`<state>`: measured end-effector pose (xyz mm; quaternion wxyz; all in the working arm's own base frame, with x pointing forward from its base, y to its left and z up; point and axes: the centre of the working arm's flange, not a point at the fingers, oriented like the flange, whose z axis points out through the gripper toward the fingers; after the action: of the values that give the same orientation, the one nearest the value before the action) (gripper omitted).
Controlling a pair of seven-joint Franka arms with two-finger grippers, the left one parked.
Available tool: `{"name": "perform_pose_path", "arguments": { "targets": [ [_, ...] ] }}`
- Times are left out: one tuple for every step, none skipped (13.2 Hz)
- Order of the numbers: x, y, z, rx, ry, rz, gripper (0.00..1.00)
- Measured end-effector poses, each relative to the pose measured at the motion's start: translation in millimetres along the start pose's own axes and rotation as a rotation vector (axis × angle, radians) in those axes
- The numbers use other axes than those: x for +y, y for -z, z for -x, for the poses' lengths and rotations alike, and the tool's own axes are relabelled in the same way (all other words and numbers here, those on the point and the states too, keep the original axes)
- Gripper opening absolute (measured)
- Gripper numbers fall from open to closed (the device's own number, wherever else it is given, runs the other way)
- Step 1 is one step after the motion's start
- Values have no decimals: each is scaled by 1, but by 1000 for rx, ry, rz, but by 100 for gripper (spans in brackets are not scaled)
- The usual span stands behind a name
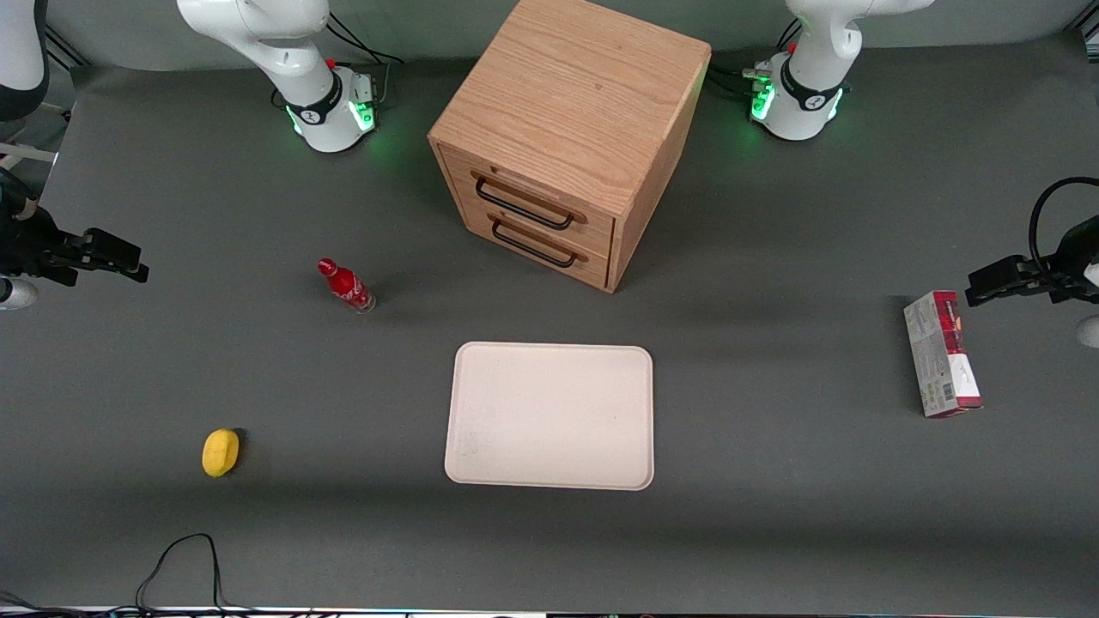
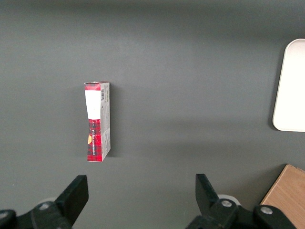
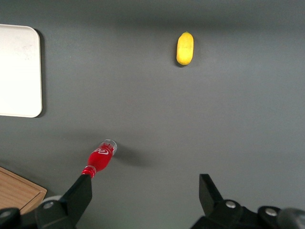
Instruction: Open upper drawer
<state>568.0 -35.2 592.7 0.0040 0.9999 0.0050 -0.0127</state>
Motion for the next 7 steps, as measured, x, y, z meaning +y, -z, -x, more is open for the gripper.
{"name": "perform_pose_path", "arguments": {
  "targets": [
    [0,0,0,0,0,0,100],
    [0,0,0,0,0,0,100],
    [0,0,0,0,0,0,100],
    [0,0,0,0,0,0,100],
    [0,0,0,-1,0,0,100],
    [0,0,0,-1,1,0,100],
    [-2,0,0,-2,3,0,100]
  ]
}}
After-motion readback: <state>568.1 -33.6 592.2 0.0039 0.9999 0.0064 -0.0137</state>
